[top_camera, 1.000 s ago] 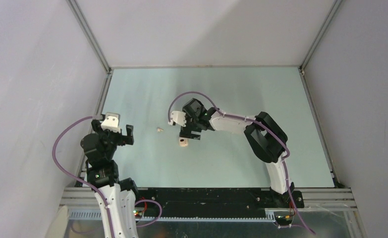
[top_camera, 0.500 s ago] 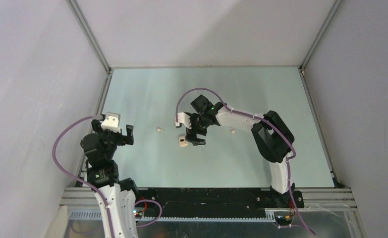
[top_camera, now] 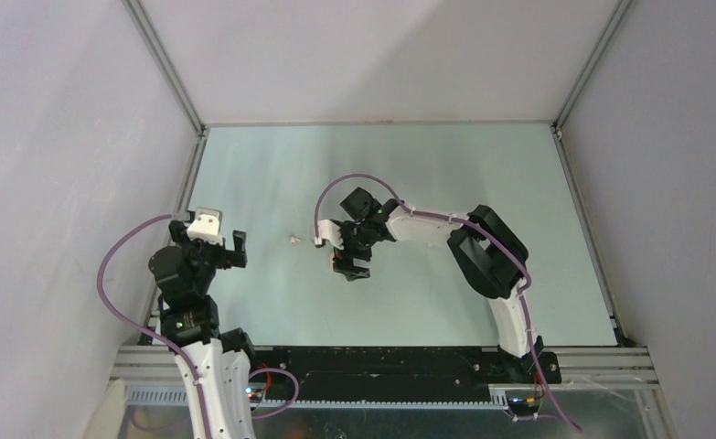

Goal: Insert the wireless bluetooth earbuds into the charging case
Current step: Pick up the charging case from the center of the board.

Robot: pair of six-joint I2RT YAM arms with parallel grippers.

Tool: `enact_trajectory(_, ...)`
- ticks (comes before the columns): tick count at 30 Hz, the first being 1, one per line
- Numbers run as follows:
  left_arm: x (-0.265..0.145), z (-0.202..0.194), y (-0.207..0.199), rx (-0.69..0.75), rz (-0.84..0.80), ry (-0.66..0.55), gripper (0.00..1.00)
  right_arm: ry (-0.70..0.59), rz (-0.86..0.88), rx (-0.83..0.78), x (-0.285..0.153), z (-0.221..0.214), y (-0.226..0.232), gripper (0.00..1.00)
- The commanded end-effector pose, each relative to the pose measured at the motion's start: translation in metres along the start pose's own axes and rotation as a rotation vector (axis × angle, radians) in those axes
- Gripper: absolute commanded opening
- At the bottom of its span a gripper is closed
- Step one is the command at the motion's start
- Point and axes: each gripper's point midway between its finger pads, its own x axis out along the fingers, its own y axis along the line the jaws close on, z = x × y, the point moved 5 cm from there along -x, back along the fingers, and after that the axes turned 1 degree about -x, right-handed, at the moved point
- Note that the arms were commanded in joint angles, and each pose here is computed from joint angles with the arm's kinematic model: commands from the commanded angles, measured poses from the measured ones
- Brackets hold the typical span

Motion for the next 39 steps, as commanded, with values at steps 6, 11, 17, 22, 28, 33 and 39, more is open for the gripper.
enact_trajectory(6,-0.001,0.003,0.000,0.020,-0.008,-0.013,0.99,-0.003,-0.040,-0.079,0.011,0.011,-0.004,0.90)
enact_trajectory(11,-0.001,0.003,0.000,0.020,-0.009,-0.012,0.99,-0.009,-0.041,-0.088,0.013,0.012,-0.003,0.83)
enact_trajectory(17,-0.001,0.003,0.000,0.019,-0.009,-0.012,1.00,-0.001,-0.030,-0.109,0.013,0.012,-0.001,0.58)
enact_trajectory(22,0.000,0.002,-0.001,0.020,-0.025,-0.008,0.99,0.017,-0.036,-0.122,0.004,0.012,0.000,0.43)
enact_trajectory(28,0.004,0.000,-0.004,0.016,-0.060,0.011,0.99,-0.032,-0.059,-0.149,-0.024,0.028,0.002,0.42)
enact_trajectory(33,0.007,0.000,-0.014,0.016,-0.172,0.026,1.00,-0.048,-0.099,-0.163,-0.052,0.041,0.007,0.42)
enact_trajectory(39,0.022,0.000,-0.035,-0.031,-0.465,0.115,1.00,-0.037,-0.186,-0.164,-0.090,0.046,0.013,0.42)
